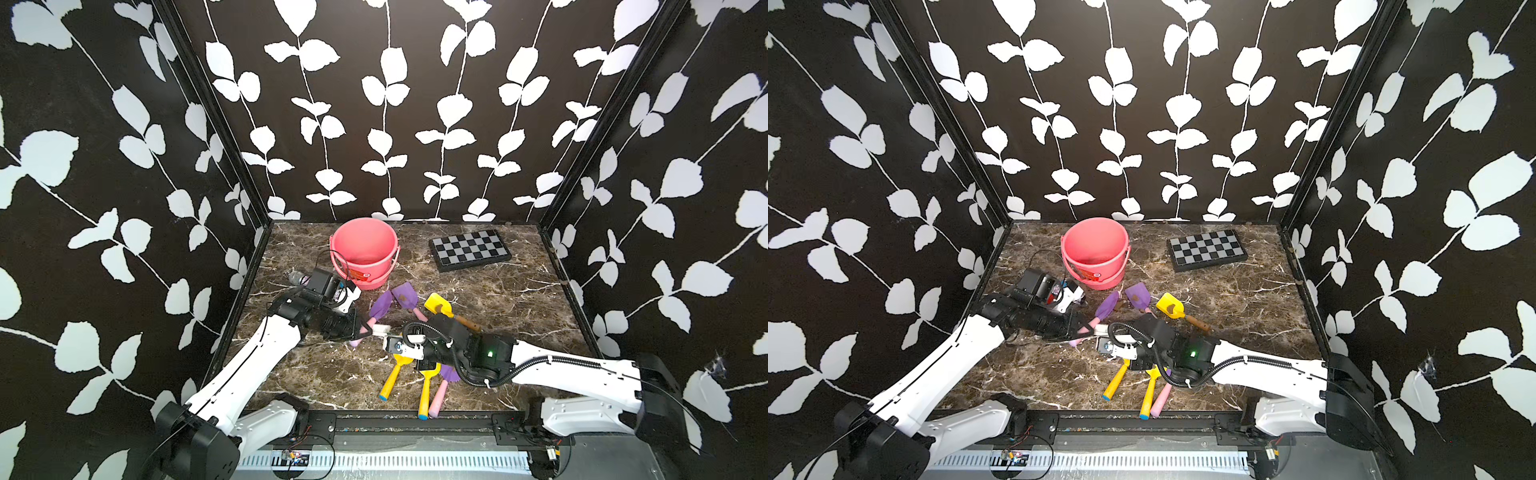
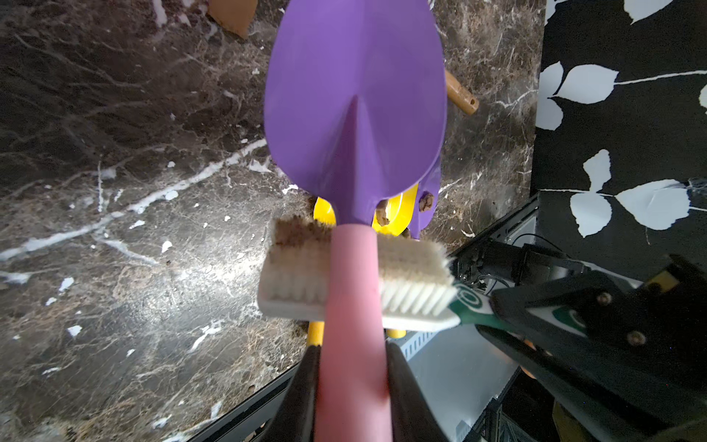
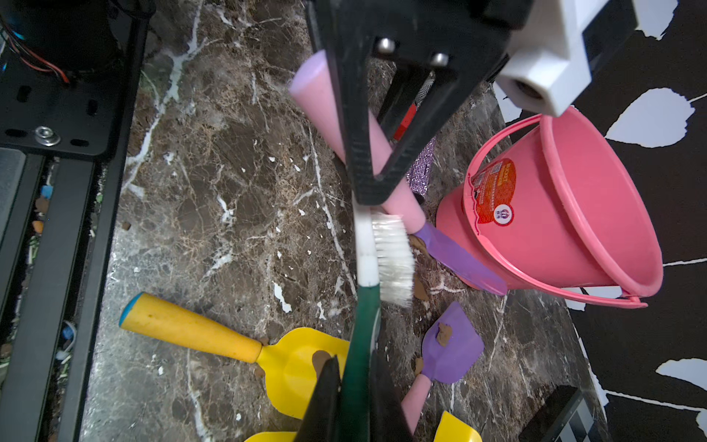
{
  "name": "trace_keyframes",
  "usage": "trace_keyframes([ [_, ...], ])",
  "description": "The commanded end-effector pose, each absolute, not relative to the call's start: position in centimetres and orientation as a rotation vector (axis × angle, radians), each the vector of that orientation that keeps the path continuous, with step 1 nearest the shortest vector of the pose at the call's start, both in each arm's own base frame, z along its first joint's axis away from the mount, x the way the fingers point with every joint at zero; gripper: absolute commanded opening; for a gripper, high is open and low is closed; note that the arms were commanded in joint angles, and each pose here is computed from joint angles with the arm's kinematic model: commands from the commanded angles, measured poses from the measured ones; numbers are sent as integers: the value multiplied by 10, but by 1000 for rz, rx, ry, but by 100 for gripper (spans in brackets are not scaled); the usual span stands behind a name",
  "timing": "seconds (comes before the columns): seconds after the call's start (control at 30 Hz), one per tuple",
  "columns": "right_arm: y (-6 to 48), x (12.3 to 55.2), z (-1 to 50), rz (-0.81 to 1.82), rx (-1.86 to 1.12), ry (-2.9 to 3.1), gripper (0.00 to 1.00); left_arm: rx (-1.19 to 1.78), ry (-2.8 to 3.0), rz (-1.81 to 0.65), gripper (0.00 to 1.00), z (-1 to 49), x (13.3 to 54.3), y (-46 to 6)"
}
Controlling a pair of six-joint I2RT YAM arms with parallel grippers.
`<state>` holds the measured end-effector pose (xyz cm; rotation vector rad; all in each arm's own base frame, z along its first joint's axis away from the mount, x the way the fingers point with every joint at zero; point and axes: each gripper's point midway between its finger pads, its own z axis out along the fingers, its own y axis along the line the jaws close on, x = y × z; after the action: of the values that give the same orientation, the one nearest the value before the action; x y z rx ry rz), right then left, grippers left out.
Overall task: Brush the soil off the hand trowel and place it into the bucket
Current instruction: Brush off the soil from the hand trowel.
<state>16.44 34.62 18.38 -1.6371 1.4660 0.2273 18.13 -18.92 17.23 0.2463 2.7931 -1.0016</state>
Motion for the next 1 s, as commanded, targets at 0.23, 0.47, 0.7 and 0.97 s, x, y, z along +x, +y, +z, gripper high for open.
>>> trace_keyframes([
  [0.23, 329, 208, 197, 135, -1470, 1521, 0, 278, 2801, -1007, 0, 172, 174, -187],
  [0.47, 319, 194, 180, 182, -1512, 1566, 0, 281, 2786, -981, 0, 178, 179, -186],
  [0.7, 332, 171, 184, 246, -1578, 1516, 0, 260, 2780, -1004, 0, 179, 181, -188],
  [0.97, 343, 175, 188, 220, -1577, 1505, 0, 264, 2782, -919, 0, 177, 182, -179],
])
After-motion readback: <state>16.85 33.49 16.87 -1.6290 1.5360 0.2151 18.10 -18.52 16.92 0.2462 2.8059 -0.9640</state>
